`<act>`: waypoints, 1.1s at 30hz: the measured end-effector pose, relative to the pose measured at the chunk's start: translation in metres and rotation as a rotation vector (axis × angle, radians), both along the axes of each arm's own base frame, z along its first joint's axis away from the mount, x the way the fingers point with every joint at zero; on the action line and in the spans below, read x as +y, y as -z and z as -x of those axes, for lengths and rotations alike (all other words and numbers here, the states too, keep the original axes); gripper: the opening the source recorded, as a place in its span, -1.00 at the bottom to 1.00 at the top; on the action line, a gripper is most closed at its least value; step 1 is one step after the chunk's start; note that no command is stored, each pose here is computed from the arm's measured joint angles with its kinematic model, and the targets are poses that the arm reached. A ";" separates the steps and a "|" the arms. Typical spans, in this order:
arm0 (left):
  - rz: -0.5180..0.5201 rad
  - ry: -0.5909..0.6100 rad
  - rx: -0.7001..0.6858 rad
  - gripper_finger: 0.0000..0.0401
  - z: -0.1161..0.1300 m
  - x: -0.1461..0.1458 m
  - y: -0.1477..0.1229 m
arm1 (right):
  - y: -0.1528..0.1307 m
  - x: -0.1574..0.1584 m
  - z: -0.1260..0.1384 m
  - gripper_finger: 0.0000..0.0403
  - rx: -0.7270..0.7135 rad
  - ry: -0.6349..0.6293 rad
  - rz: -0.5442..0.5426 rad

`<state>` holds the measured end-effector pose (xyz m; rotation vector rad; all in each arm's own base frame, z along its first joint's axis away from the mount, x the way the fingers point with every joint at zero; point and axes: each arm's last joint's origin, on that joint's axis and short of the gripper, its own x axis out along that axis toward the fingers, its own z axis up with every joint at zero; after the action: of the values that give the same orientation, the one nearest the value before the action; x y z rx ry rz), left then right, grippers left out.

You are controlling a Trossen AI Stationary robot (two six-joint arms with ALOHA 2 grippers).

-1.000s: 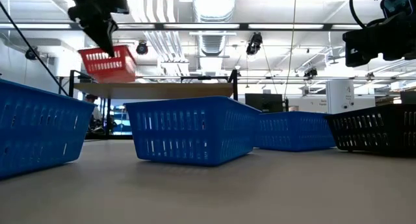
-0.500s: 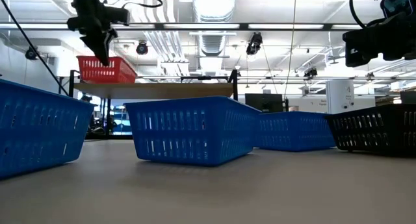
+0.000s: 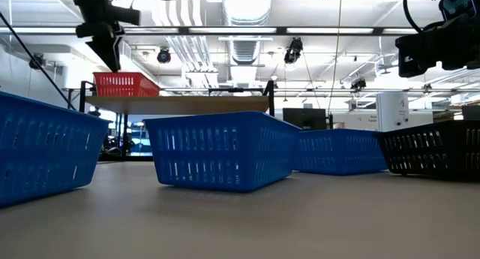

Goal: Stack baskets on shelf by color
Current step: Put the left red bin on the shelf, then put the middle blue bin on the shelf

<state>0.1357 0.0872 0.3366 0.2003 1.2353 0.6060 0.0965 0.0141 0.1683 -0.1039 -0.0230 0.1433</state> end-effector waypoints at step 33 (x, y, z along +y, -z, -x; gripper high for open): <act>0.098 0.393 -0.428 -0.56 -0.091 -0.236 0.054 | 0.000 0.000 0.000 -0.96 0.000 0.000 0.000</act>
<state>0.2270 -0.1484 0.2827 0.2114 0.7790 0.2273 0.0965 0.0141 0.1682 -0.1042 -0.0230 0.1436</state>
